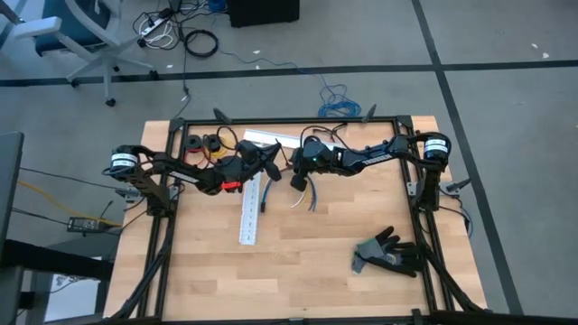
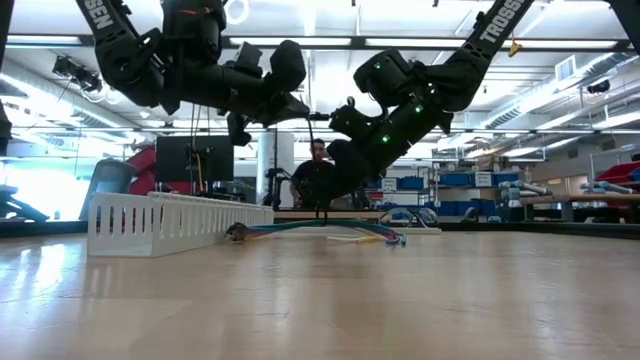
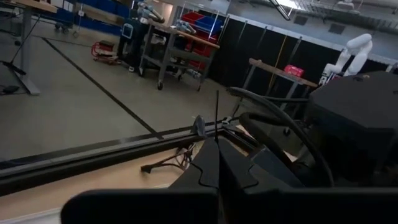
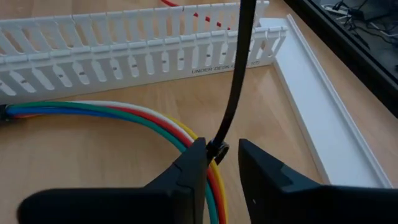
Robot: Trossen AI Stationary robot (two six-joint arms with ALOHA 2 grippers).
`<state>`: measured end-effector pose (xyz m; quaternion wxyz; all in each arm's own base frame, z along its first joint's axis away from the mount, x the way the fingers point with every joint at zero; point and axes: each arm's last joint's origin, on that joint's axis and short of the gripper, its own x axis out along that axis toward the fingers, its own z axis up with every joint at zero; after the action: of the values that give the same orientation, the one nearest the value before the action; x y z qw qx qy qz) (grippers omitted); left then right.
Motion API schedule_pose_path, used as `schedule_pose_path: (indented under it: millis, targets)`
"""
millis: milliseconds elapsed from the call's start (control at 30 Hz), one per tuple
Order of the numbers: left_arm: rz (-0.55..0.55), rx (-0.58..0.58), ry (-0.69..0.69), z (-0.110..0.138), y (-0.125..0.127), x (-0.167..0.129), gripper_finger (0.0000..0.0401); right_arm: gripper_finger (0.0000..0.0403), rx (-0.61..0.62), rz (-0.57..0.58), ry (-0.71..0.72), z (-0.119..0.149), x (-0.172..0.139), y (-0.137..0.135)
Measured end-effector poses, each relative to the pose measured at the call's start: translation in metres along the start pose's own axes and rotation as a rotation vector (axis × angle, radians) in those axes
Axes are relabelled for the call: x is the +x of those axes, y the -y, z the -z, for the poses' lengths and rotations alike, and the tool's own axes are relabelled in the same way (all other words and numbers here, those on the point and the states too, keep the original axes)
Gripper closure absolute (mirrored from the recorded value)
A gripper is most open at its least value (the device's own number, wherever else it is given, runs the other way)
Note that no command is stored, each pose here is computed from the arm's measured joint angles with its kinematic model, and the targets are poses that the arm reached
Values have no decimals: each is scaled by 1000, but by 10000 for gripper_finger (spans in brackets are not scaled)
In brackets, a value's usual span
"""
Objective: Ziptie cables
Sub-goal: Wrap the black zip tie on the cables
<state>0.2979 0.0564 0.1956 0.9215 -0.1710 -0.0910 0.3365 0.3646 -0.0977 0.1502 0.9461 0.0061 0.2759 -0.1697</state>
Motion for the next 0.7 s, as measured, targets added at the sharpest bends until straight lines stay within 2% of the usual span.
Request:
schedule_pose_path:
  millis: [233, 500, 700]
  targets:
    - [13, -8, 12, -1, 2, 0, 401, 365, -2, -1, 8, -1, 0, 0]
    - [49, -25, 25, -4, 5, 0, 401, 384, 10, 8, 19, -3, 0, 4]
    - [75, -29, 59, -12, 12, 5, 401, 401, 18, -6, -28, 2, 0, 6]
